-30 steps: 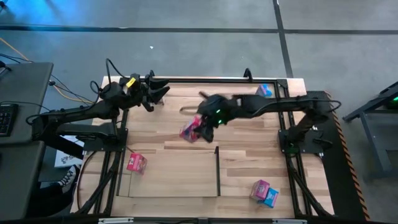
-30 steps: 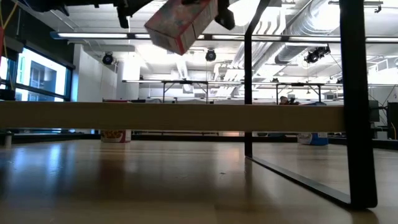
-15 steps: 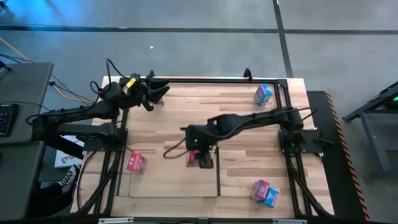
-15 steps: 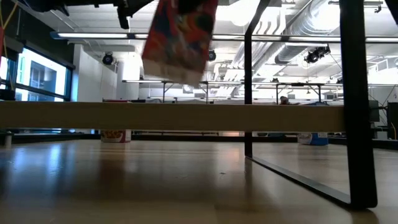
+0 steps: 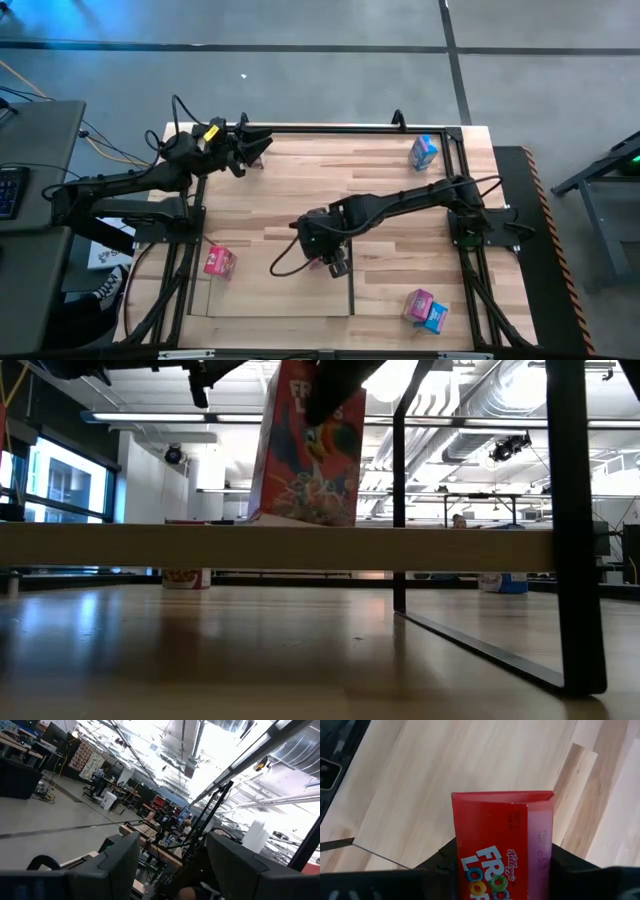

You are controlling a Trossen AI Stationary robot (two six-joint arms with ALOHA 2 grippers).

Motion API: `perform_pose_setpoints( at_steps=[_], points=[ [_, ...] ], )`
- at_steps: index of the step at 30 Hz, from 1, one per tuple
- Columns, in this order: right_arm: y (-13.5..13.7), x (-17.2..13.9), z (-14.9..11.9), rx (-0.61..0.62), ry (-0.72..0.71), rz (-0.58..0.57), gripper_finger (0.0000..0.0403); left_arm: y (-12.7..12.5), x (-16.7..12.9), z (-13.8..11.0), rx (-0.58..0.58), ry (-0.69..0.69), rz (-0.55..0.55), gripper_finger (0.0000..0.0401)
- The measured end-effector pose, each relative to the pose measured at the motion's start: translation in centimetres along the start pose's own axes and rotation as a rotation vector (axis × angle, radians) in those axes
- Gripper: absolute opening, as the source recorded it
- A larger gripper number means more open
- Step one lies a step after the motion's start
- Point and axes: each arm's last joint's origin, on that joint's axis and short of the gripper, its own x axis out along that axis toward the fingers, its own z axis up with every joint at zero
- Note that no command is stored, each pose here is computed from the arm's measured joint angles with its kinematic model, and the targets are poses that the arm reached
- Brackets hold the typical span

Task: Stack cereal on shelf
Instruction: Put the red cereal box on the shelf

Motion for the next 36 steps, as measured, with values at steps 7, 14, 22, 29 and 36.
perform_pose_setpoints(
  at_steps=[7,14,22,29,36],
  points=[
    [0.7,0.1,0.1,-0.032,0.009,-0.042,0.0147,0.0,0.0,0.0,-0.001,0.0,0.001,0.0222],
    [0.8,0.0,0.3,-0.081,-0.006,-0.049,0.0147,0.0,0.0,0.0,-0.002,0.0,0.001,0.0222],
    [0.8,0.0,0.4,-0.085,-0.013,-0.051,0.0147,0.0,0.0,0.0,-0.002,0.0,0.002,0.0222],
    [0.8,0.2,0.4,-0.088,-0.012,-0.051,0.0147,0.0,0.0,0.0,-0.001,0.0,0.002,0.0222],
    [0.6,1.5,0.4,-0.083,0.007,-0.047,0.0147,0.0,0.0,0.0,0.0,-0.004,0.0,0.0222]
  ],
)
